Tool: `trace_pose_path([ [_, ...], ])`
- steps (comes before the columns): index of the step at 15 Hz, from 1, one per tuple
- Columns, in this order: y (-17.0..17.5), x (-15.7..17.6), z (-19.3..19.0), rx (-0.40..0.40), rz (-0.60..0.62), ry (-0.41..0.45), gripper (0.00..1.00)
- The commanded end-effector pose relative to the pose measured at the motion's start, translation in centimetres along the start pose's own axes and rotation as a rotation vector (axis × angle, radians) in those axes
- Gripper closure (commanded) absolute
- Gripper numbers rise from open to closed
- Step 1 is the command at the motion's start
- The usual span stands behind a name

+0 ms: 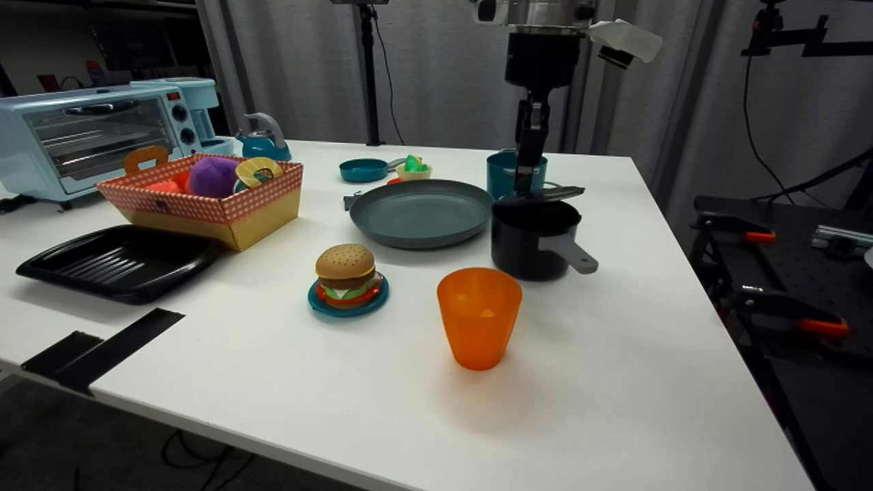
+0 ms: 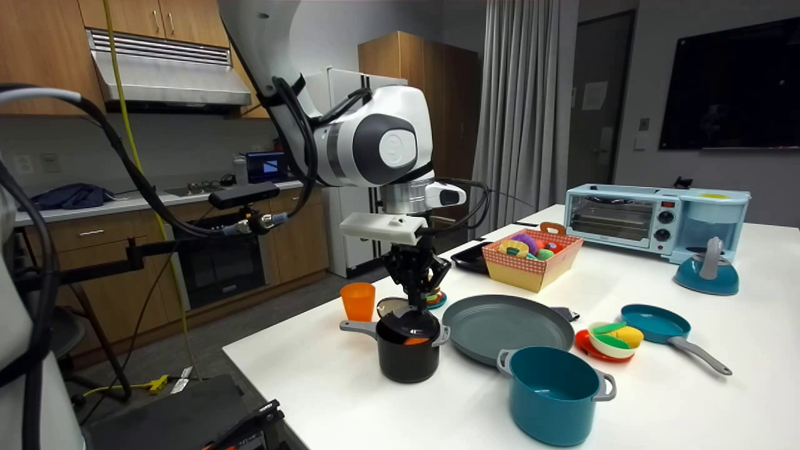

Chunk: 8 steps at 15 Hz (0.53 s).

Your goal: Move the lid from the blue pot to the black pot.

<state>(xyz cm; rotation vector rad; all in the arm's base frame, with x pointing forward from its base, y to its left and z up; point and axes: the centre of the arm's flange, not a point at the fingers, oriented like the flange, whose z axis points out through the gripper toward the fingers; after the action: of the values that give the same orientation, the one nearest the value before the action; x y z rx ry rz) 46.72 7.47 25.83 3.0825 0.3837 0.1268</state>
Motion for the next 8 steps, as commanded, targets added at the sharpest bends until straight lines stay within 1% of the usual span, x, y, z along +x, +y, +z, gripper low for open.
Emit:
trace_pose_path([
  [1,0.14,0.68,-0.65,-0.008,-0.020,0.037,0.96],
  [3,0.14,0.82,-0.74,-0.007,-0.016,0.039,0.96],
  [4,0.15,0.79,-0.71,-0.006,-0.014,0.036,0.92],
  [5,0.16,0.67,-0.62,-0.004,-0.015,0.030,0.60],
  [6,0.18,0.57,-0.56,-0.004,-0.015,0.027,0.62],
  [7,0.20,0.50,-0.50,-0.004,-0.017,0.023,0.60],
  [8,0.19,0.46,-0.49,-0.004,-0.016,0.022,0.53],
])
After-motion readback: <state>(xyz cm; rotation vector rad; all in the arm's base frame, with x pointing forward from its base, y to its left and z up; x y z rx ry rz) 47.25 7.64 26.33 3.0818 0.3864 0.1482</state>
